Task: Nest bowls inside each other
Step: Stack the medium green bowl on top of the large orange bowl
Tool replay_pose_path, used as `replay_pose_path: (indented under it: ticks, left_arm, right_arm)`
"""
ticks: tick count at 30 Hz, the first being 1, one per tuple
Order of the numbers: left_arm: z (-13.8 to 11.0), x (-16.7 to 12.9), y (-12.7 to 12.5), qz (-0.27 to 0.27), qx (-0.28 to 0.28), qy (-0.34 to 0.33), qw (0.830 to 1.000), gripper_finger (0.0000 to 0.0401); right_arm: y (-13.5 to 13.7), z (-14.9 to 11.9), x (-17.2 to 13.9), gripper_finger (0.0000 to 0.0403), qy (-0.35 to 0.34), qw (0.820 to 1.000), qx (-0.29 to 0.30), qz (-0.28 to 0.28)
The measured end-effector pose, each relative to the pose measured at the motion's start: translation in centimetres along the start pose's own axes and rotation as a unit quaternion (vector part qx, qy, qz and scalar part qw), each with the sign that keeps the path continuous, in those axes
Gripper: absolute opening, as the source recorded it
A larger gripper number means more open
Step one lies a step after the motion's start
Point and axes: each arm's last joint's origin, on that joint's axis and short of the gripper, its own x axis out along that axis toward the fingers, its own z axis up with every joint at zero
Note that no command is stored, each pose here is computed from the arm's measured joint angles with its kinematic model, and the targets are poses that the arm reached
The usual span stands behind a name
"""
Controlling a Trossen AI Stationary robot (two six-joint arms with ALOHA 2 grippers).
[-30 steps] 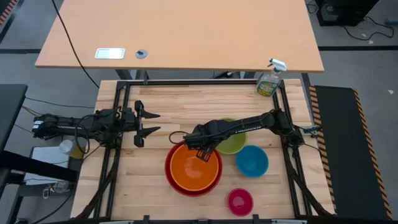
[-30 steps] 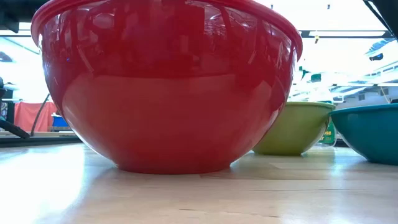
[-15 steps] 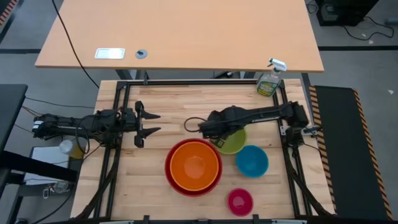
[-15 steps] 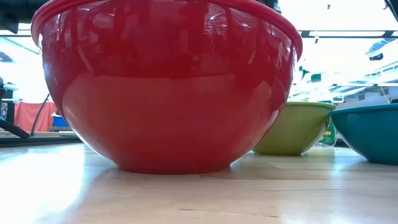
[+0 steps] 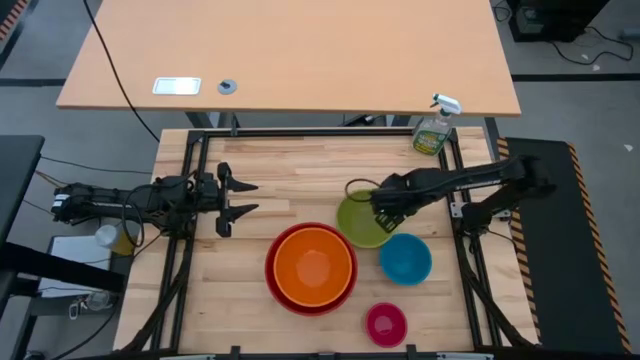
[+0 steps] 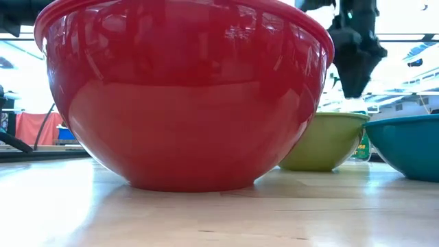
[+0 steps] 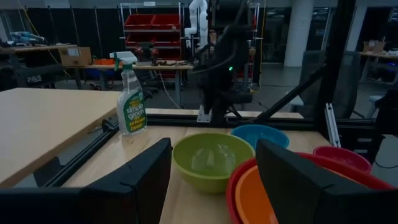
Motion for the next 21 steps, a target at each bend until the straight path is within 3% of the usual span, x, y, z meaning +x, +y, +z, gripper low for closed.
replay_pose_path:
  ticks: [7, 12, 21]
  left_arm:
    - [0.0, 0.0, 0.0, 0.000, 0.000, 0.000, 1.000, 0.0238]
    - [0.0, 0.0, 0.0, 0.000, 0.000, 0.000, 1.000, 0.0238]
    - [0.0, 0.0, 0.0, 0.000, 0.001, 0.000, 1.000, 0.0238]
  right_arm:
    - [-2.4, -0.3, 3.0, 0.0188, 0.018, 0.999, 0.041, -0.013]
    - [-2.1, 0.3, 4.0, 0.0226, 0.016, 0.999, 0.036, 0.027]
    - [-2.4, 0.6, 4.0, 0.0281, 0.016, 0.997, 0.064, 0.031]
